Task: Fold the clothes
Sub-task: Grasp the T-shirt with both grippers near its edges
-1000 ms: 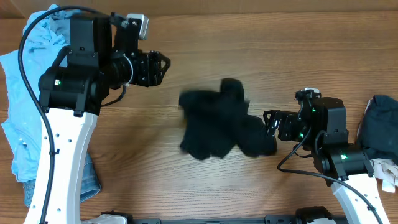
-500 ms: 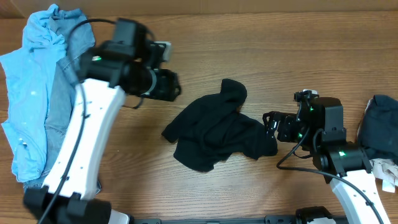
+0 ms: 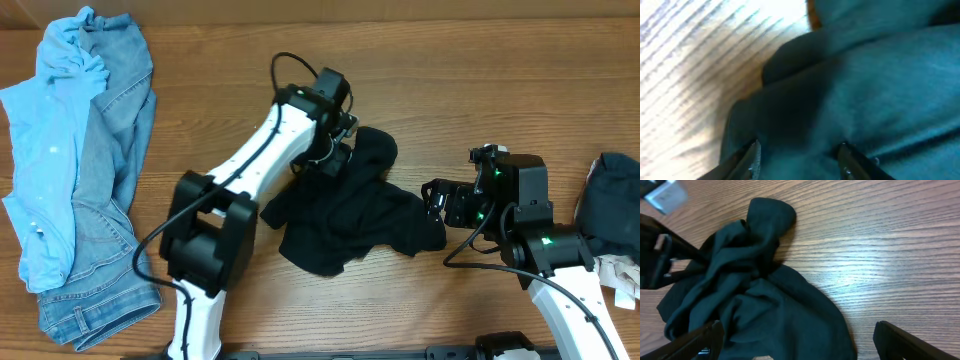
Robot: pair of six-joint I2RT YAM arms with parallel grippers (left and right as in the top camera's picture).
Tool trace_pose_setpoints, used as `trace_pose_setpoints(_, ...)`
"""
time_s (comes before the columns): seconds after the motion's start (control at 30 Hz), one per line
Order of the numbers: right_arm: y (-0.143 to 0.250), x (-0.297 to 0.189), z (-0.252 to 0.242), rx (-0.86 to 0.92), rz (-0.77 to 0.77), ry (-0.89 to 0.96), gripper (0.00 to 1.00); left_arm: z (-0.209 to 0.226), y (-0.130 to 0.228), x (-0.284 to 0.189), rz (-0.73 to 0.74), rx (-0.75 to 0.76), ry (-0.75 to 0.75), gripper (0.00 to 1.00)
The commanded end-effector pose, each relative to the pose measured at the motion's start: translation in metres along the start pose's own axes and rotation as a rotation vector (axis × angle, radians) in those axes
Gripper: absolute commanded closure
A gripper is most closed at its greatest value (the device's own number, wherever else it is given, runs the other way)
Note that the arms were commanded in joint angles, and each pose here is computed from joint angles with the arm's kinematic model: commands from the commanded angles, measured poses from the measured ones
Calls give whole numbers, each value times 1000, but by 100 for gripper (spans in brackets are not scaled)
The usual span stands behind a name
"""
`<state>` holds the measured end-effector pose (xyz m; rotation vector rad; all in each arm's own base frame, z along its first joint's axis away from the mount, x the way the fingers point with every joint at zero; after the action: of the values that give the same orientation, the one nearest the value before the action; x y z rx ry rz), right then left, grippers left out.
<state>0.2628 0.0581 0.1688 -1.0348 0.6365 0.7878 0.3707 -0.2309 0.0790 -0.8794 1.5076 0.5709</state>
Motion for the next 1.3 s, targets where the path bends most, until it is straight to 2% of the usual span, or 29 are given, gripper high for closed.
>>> trace_pose_setpoints(0.0, -9, -6, 7, -12, -28, -20, 0, 18, 4, 19, 62, 49, -164, 53)
trace_pose_setpoints(0.1, -9, -6, 7, -12, -28, -20, 0, 25, 5, 19, 70, 47, -210, 57)
trace_pose_setpoints(0.13, -9, -6, 7, -12, -28, -20, 0, 28, 5, 16, 72, 48, -235, 64)
trace_pose_setpoints(0.17, -9, -6, 7, -12, -28, -20, 0, 31, 4, 14, 73, 47, -258, 76)
trace_pose_setpoints(0.2, -9, -6, 7, -12, -28, -20, 0, 33, 3, 8, 71, 33, -277, 94)
trace_pose_setpoints(0.23, -9, -6, 7, -12, -28, -20, 0, 34, 2, 1, 62, 7, -293, 96)
trace_pose_setpoints(0.4, -9, -6, 7, -12, -27, -20, 0, 30, -14, -46, -57, 5, -311, 96)
trace_pose_setpoints(0.5, -9, -6, 7, -12, -27, -20, 0, 53, -7, -96, -123, -90, -480, 96)
trace_pose_setpoints(0.57, -9, -6, 7, -12, -26, -21, 0, 65, 3, -138, -194, -156, -541, 96)
trace_pose_setpoints(0.63, -7, -6, 11, -13, -15, -47, 0, 64, 15, -188, -312, -213, -529, 96)
trace_pose_setpoints(0.7, -1, -6, 24, -42, 26, -137, 0, 44, 26, -244, -480, -210, -464, 96)
trace_pose_setpoints(0.8, 5, -2, 33, -66, 80, -211, 0, 31, 45, -291, -613, -211, -467, 96)
trace_pose_setpoints(0.93, 19, 12, 43, -96, 184, -295, 0, 25, 57, -310, -662, -213, -470, 96)
trace_pose_setpoints(1.03, 41, 28, 61, -104, 326, -382, 0, 25, 57, -308, -654, -220, -463, 96)
trace_pose_setpoints(1.13, 73, 48, 93, -177, 458, -469, 6, 25, 57, -308, -661, -239, -457, 96)
trace_pose_setpoints(1.27, 91, 52, 130, -271, 466, -549, 7, 25, 52, -312, -710, -317, -424, 96)
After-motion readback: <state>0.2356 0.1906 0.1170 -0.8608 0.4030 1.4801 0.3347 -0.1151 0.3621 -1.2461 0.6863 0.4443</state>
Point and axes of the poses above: each gripper's point midway between its finger pads, its own x axis out along the fingers, its own z axis along the line the jaws close on, y = z × x, the point moved 3 cm from there along -x, back along the fingers, and after that the axes turned 7 degrees about x, right-handed, at the moved point
